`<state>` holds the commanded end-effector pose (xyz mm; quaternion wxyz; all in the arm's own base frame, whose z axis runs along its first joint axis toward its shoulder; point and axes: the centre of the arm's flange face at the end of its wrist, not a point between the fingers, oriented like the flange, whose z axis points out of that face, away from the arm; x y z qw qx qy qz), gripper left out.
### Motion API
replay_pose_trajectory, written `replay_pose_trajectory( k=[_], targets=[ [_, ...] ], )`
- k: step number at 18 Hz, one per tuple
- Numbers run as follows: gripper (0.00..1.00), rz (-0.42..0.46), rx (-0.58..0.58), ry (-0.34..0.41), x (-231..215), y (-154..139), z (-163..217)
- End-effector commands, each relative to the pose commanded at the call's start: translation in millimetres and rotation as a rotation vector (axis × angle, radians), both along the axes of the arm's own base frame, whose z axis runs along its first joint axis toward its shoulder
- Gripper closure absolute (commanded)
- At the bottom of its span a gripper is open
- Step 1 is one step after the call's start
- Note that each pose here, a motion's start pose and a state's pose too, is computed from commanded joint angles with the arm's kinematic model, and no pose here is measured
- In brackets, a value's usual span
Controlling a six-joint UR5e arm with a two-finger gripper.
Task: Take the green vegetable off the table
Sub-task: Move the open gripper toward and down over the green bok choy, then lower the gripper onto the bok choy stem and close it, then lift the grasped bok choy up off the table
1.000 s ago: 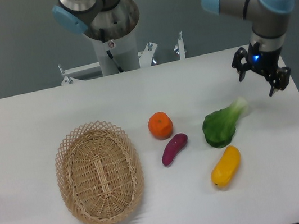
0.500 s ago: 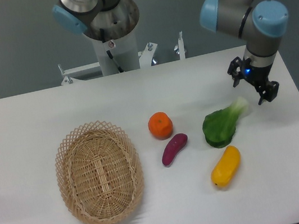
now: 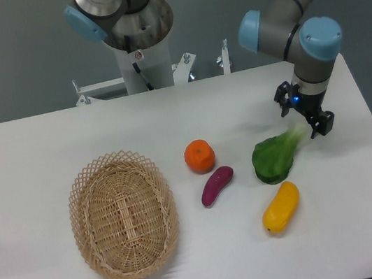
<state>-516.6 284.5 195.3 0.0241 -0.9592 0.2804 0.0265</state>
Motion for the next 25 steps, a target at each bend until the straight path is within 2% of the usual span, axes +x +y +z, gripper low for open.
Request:
replay_pose_trajectory(
  k=[2,4,6,7,8,10,12,15,17,25],
  targets=[
    [0.01,0.000,0.000,-0.001,1,0,-1],
    [0.11,0.011,0.005,0.013,2,6,0],
    [0.31,0.015,0.010,0.029,1,10,1],
    [0.45,0.015,0.009,0.029,1,10,1],
    [0.53,0.014,0.008,0.028,2,9,1],
    [0.55,0.014,0.008,0.028,2,9,1],
    [0.63,0.014,0.009,0.029,2,9,2],
    [0.63,0.015,0.013,0.038,0,8,5],
    [0.66,0.017,0.016,0.048,-2,8,11],
    [0.66,0.058,0.072,0.119,-8,-12,67]
  ],
)
